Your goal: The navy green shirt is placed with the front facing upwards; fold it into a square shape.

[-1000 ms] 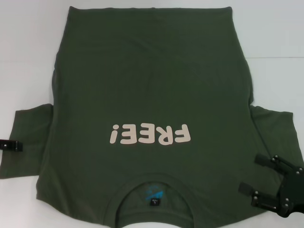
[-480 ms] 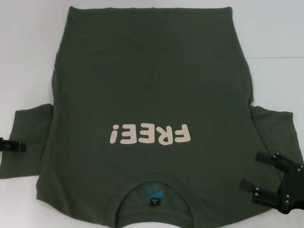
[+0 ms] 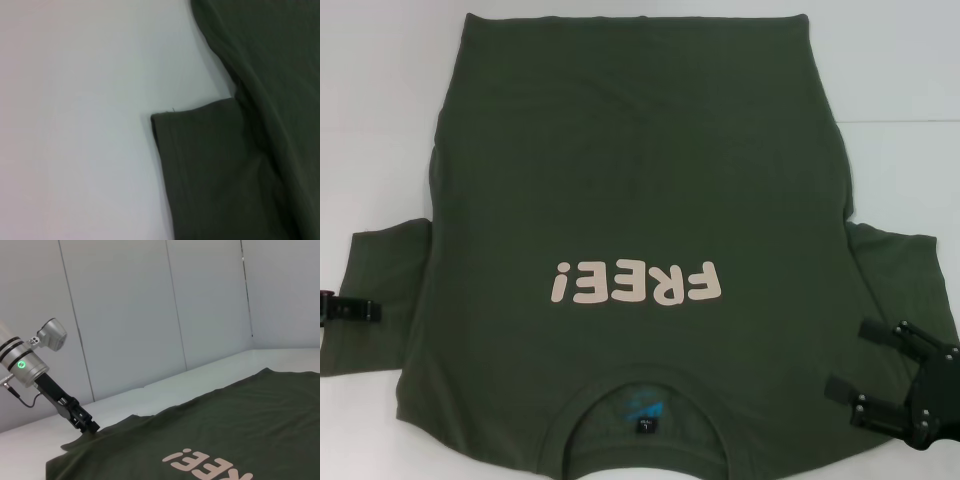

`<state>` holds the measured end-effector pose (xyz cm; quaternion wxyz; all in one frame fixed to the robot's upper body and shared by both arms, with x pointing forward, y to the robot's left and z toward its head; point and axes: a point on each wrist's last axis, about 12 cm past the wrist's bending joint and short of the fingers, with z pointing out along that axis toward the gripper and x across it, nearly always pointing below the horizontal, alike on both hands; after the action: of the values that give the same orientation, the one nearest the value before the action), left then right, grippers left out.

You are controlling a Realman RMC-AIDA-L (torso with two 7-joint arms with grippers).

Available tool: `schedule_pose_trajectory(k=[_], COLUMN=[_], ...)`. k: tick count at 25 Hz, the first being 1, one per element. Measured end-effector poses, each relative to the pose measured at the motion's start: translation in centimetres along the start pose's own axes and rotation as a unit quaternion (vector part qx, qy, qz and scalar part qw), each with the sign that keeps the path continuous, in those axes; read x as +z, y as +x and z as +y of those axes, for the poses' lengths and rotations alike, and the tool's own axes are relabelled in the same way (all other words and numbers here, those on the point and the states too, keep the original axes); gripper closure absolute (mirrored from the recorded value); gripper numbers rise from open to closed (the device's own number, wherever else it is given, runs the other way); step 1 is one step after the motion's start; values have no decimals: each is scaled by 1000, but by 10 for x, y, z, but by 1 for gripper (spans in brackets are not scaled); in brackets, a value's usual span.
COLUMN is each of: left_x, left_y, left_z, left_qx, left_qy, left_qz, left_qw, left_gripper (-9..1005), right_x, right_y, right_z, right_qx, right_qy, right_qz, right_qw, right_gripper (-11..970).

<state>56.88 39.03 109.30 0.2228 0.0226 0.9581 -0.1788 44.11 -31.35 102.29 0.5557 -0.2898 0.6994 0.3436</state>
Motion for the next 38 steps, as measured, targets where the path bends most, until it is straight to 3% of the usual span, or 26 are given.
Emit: schedule_pose_trajectory(k=[20,26,36,38], left_x=[4,3,3,3], left_y=[-2,-2,-3,-3], left_z=[-10,-11,-12,-12], left_qx=[-4,-9,-4,-2], left_qy=[22,25,23,22], left_qz=[26,29,32,34], left_qw=[999,999,999,999], left_gripper=[116,317,548,687], right_x=[1,1,1,1], right_y=[0,0,0,0], right_z=[0,0,0,0], right_qx=[0,0,0,0], right_qy=[1,2,2,2], right_qz=[1,1,1,1], right_qw=[1000,1000,1000,1000], right_gripper=[14,14,14,14])
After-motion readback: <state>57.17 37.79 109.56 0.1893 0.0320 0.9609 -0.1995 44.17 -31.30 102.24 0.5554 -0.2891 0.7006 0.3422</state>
